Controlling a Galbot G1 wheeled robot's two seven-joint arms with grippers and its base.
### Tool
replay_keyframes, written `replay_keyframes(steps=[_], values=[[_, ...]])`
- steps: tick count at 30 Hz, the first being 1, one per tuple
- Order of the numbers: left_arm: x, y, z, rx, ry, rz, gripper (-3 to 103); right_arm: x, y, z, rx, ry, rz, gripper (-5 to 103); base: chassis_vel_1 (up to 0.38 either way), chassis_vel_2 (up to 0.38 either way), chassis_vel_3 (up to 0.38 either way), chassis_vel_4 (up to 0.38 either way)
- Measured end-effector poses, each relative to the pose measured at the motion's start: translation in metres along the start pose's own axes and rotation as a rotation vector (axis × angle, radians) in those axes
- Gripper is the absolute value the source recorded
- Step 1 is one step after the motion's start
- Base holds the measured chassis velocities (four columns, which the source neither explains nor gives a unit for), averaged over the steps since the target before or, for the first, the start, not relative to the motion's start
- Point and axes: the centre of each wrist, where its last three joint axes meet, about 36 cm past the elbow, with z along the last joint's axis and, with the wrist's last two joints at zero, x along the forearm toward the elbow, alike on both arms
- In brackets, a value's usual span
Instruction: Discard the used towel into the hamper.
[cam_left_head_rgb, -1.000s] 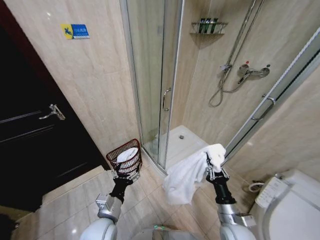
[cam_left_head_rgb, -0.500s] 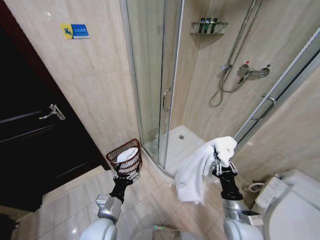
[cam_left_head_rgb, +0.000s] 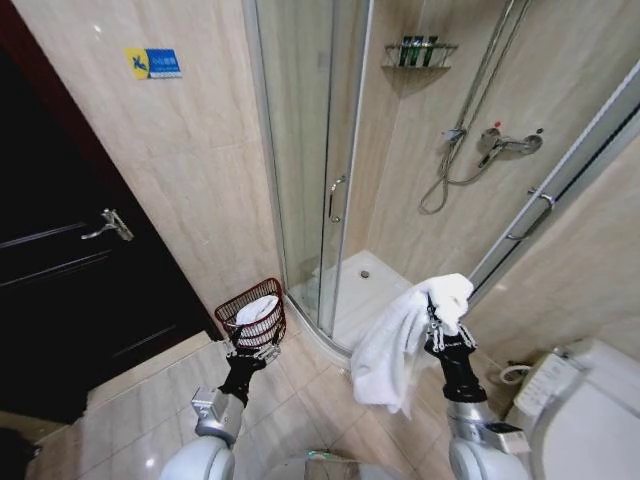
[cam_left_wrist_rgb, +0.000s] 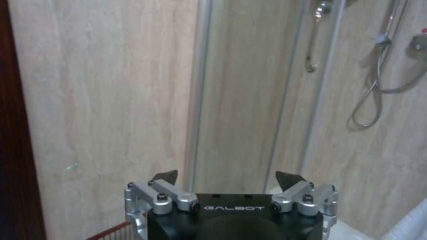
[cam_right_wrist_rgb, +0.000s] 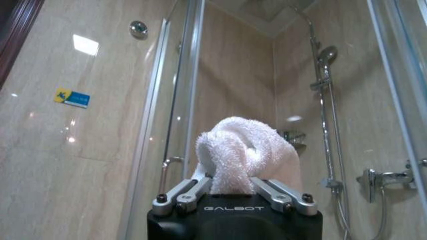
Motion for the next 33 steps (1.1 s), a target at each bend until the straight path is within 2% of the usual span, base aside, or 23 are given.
replay_keyframes(steps=[10, 22, 33], values=[[0.0, 0.0002, 0.0, -0.001, 0.0, 0.0, 99, -0.0032, 0.0049, -0.0055, -0.008, -0.016, 0.006, 12, 0.186, 0.185, -0.171, -0.169], [0.0, -0.0001, 0.0, 0.0, 0.0, 0.0, 99, -0.001, 0.0083, -0.0015, -0.016, -0.017, -0.04, 12, -0.031, -0.026, 0.024, 0.012], [0.0, 0.0, 0.0, 0.0, 0.0, 0.0, 99, -0.0039, 0.0078, -0.0011, -0.028, -0.029, -0.04, 12, 0.05, 0.047, 0.018, 0.03]])
